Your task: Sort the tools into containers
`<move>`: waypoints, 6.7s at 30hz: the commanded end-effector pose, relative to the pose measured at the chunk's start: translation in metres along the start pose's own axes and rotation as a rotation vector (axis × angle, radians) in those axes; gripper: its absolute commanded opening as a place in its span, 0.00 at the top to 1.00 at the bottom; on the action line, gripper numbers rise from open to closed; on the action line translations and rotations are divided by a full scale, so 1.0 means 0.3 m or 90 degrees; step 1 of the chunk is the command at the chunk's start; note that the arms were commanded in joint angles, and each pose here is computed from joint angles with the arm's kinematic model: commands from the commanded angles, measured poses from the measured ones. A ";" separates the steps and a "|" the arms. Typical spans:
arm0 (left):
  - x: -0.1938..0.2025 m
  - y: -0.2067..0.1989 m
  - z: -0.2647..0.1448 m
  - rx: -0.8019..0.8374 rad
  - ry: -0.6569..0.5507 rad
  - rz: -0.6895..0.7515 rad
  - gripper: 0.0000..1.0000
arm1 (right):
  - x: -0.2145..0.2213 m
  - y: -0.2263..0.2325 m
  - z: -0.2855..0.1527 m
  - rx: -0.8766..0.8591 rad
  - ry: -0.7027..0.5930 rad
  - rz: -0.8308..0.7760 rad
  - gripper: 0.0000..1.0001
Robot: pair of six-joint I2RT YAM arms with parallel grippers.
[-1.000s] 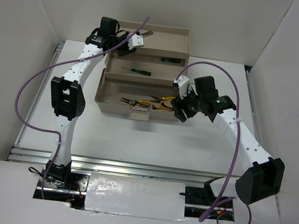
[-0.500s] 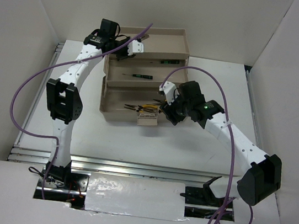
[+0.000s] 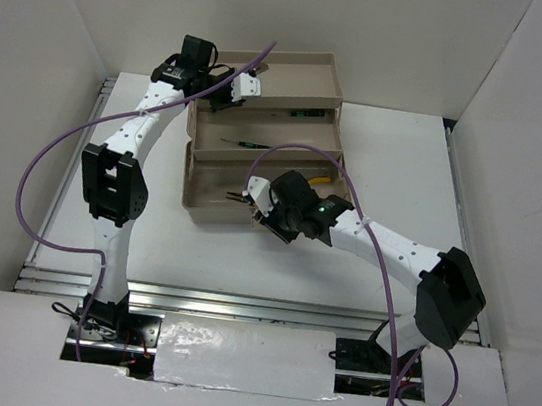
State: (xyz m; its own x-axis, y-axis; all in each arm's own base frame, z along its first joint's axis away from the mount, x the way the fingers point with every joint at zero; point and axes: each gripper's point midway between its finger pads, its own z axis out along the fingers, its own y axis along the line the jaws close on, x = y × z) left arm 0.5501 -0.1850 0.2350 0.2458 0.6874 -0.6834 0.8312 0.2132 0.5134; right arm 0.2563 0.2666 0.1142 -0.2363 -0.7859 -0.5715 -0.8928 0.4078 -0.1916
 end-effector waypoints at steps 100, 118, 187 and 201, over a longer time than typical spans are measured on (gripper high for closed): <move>-0.320 -0.521 -0.318 0.259 -0.123 -0.030 1.00 | -0.247 -0.385 0.059 0.314 -0.148 -0.114 0.94; -0.277 -0.631 -0.310 0.174 -0.098 -0.105 1.00 | -0.365 -0.234 -0.197 0.171 -0.272 -0.075 0.36; -0.092 -0.669 -0.659 -0.170 -0.273 -0.945 0.04 | 0.069 -0.606 -0.247 -0.141 -0.188 0.683 0.10; -0.059 -0.408 -0.507 -0.136 -0.333 -0.844 0.15 | 0.098 -0.375 -0.225 -0.200 -0.146 0.709 0.43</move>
State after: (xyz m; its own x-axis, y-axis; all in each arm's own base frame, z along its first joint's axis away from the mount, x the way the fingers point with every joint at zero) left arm 0.3601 -0.0959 0.2130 -0.5387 -0.4895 -0.6857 0.2877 0.6581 -0.6958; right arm 0.3791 0.1320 0.2019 -0.7945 0.1525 -0.5878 -0.3188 0.7191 0.6175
